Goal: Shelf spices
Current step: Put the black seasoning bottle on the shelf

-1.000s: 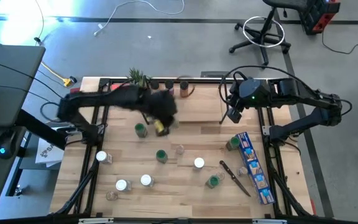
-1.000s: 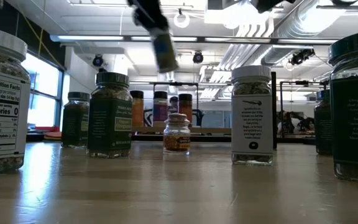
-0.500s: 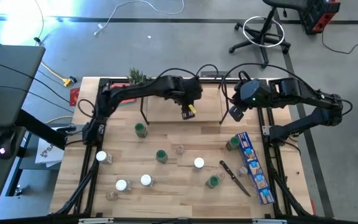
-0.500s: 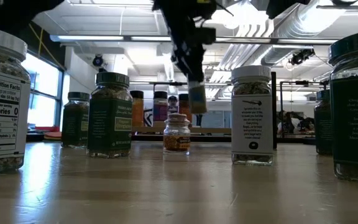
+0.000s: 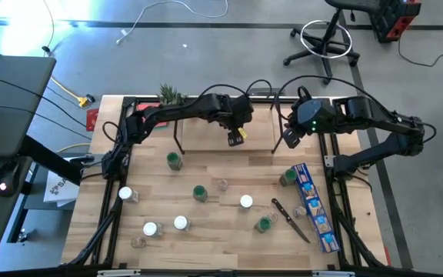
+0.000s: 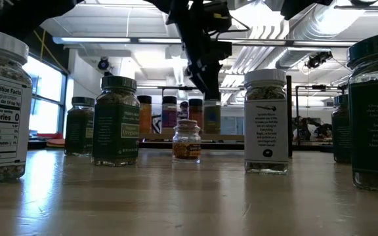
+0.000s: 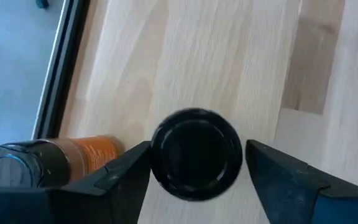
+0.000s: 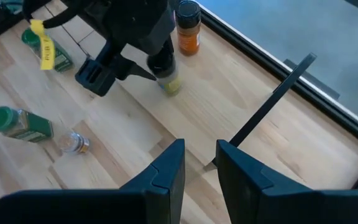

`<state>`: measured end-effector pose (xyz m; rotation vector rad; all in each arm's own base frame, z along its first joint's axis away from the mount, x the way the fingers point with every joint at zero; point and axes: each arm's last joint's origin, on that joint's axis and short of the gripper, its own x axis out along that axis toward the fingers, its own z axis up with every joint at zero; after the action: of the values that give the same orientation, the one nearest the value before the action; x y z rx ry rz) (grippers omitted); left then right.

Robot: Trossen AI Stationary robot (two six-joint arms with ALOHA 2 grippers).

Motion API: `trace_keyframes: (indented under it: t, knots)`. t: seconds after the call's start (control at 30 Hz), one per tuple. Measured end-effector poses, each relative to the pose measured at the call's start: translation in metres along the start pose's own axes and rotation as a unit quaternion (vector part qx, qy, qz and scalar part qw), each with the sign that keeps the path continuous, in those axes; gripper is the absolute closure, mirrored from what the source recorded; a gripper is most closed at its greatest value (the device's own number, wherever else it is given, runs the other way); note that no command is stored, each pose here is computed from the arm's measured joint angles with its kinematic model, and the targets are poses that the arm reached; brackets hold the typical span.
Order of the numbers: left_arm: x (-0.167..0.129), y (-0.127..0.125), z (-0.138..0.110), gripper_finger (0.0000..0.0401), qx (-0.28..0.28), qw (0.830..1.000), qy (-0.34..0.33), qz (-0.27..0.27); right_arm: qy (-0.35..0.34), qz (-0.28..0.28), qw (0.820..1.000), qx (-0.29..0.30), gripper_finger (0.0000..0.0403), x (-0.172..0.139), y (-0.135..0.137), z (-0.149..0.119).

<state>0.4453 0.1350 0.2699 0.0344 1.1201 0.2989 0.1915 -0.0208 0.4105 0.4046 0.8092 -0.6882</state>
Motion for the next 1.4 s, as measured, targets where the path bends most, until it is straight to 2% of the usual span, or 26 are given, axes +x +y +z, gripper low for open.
trace_keyframes:
  t: [0.2,0.3,0.4,0.47,0.57,0.7,0.87,1.03,1.2,1.4]
  knots:
    - [-0.005,0.011,-0.002,0.0097,-0.018,1.0,-0.003,-0.006,-0.001,0.0,1.0,0.001,0.0318,0.0,0.0,0.0]
    - [-0.031,0.017,-0.001,0.0092,-0.036,0.999,-0.027,0.004,-0.005,-0.007,1.0,-0.01,0.0318,0.001,-0.001,0.001]
    - [-0.068,0.021,-0.005,0.0092,-0.082,0.995,-0.047,0.018,-0.008,-0.027,0.999,-0.034,0.0307,0.009,-0.001,0.007]
    - [-0.096,0.024,-0.01,0.0091,-0.122,0.99,-0.062,0.02,-0.01,-0.026,0.998,-0.054,0.029,0.021,0.001,0.016]
    - [-0.139,0.025,-0.019,0.0091,-0.156,0.983,-0.093,0.02,-0.016,0.007,0.996,-0.082,0.0251,0.043,0.009,0.032]
    - [-0.191,0.025,-0.033,0.0091,-0.18,0.973,-0.142,0.025,-0.029,0.043,0.991,-0.12,0.019,0.08,0.018,0.054]
    - [-0.23,0.026,-0.054,0.0091,-0.189,0.967,-0.158,0.059,-0.008,0.07,0.99,-0.126,0.0126,0.131,0.019,0.07]
    - [-0.242,0.025,-0.07,0.0091,-0.195,0.97,-0.127,0.073,0.049,0.1,0.986,-0.127,0.0093,0.174,0.017,0.072]
    - [-0.241,0.018,-0.079,0.0091,-0.192,0.976,-0.08,0.07,0.077,0.098,0.98,-0.158,0.0091,0.205,0.022,0.068]
    - [-0.235,0.01,-0.079,0.0091,-0.187,0.978,-0.071,0.067,0.088,0.079,0.978,-0.171,0.0091,0.233,0.026,0.065]
